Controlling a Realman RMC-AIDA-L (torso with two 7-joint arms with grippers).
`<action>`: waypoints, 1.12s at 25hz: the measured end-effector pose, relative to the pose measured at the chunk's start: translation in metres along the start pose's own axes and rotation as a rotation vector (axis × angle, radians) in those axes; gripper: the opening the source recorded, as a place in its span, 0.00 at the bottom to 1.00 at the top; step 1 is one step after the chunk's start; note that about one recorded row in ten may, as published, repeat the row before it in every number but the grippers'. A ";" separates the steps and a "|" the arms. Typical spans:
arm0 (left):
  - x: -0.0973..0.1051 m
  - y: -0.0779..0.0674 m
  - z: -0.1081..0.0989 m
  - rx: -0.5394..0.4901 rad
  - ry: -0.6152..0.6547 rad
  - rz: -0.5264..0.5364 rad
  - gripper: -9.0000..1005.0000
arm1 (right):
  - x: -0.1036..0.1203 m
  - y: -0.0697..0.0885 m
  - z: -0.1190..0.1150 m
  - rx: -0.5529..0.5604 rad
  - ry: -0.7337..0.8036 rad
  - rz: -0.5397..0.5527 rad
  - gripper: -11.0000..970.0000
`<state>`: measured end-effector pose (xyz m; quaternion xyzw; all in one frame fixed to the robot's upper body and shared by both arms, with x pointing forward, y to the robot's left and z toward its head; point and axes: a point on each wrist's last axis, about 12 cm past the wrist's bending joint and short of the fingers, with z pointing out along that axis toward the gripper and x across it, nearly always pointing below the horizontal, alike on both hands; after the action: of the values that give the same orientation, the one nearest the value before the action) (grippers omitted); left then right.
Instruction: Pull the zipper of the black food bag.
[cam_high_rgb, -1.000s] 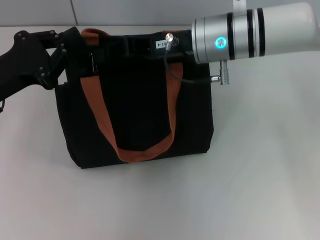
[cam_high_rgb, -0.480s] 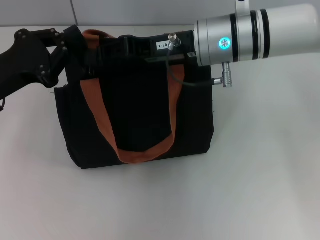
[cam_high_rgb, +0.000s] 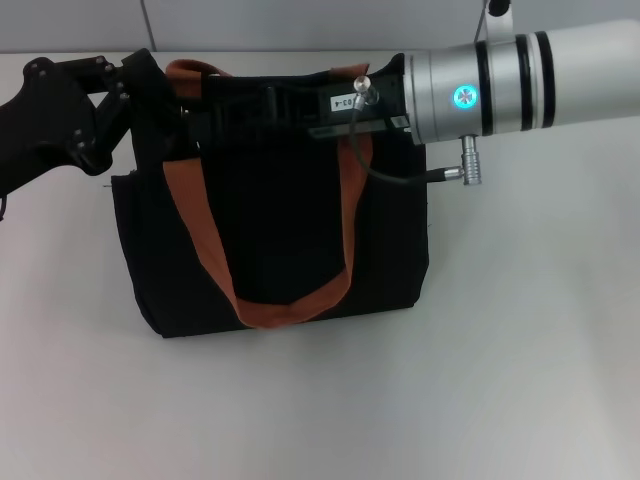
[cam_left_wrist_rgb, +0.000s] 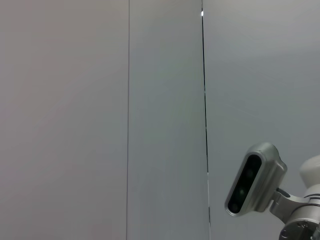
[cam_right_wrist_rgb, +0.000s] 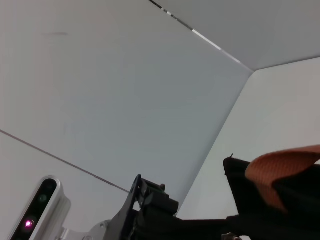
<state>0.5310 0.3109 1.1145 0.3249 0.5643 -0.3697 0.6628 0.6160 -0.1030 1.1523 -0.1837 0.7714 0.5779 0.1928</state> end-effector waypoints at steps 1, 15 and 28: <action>0.000 0.000 0.000 0.000 0.000 0.000 0.03 | 0.000 0.000 0.000 0.000 0.000 0.000 0.32; -0.001 -0.002 0.002 0.015 -0.011 -0.001 0.03 | -0.007 0.008 0.009 0.007 0.025 -0.052 0.31; -0.001 -0.002 0.002 0.019 -0.013 -0.003 0.03 | -0.010 0.009 0.003 0.030 0.020 -0.095 0.31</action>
<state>0.5300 0.3081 1.1157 0.3280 0.5567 -0.3780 0.6630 0.6201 -0.0967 1.1638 -0.2233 0.7723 0.5545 0.2150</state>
